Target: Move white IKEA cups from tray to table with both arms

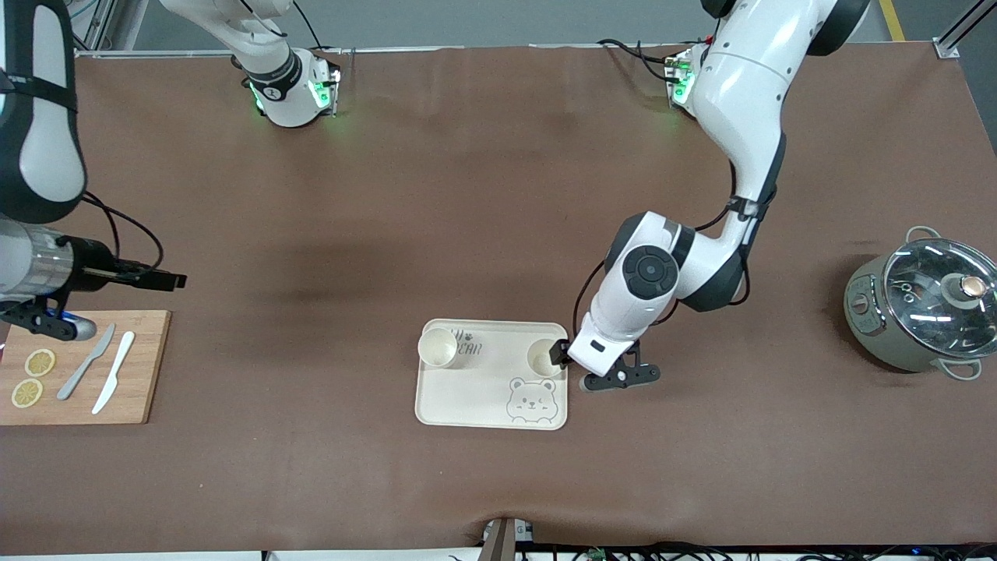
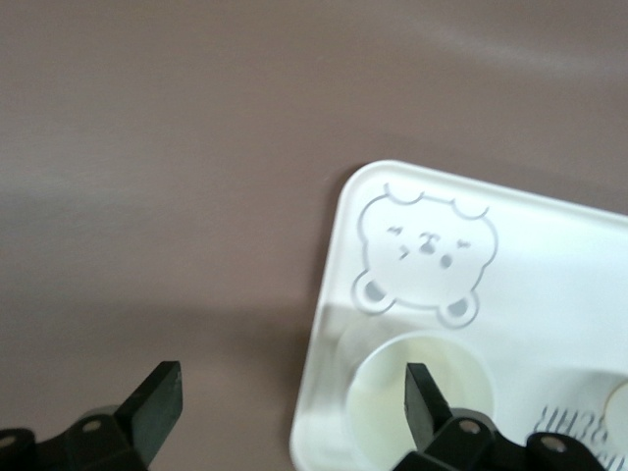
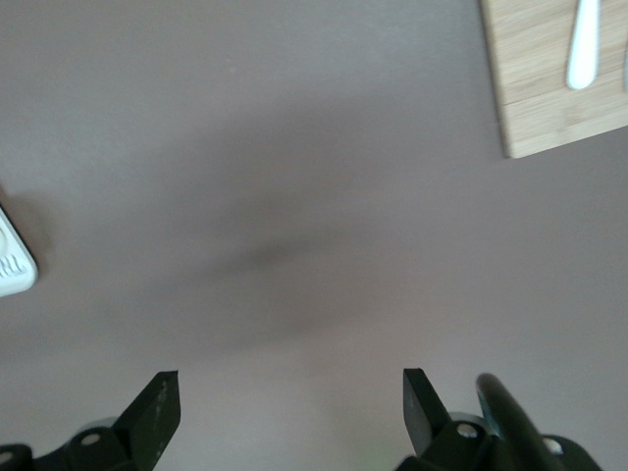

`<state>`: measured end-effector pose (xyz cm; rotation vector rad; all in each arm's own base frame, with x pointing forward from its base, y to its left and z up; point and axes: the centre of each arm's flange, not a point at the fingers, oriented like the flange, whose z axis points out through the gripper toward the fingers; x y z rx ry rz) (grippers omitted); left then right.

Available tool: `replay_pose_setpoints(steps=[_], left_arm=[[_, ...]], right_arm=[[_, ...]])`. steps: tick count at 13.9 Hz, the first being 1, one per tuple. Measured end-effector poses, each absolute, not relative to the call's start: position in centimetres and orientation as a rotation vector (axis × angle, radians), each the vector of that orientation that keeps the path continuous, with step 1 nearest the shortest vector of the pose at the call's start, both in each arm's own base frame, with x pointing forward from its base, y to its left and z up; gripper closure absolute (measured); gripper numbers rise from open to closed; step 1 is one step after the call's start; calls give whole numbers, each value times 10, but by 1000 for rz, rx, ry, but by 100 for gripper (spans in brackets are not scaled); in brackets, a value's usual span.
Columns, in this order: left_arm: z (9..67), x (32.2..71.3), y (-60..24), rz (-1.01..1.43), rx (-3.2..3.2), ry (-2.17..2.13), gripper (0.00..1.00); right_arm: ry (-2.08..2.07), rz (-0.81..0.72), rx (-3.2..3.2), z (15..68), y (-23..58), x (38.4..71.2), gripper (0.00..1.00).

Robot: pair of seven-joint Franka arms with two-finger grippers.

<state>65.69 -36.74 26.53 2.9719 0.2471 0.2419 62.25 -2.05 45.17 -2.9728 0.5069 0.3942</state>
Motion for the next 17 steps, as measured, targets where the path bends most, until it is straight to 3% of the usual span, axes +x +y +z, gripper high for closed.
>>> replay_pose_setpoints(steps=[3, 12, 17], left_arm=[[241, 646, -389, 235, 2967, 236, 5], [229, 645, -394, 232, 2970, 274, 96], [306, 673, -374, 388, 2901, 319, 96]], right_arm=[[624, 339, -2959, 438, 57, 634, 0], [833, 315, -2964, 382, 204, 637, 0], [1010, 192, -2898, 331, 276, 638, 0]])
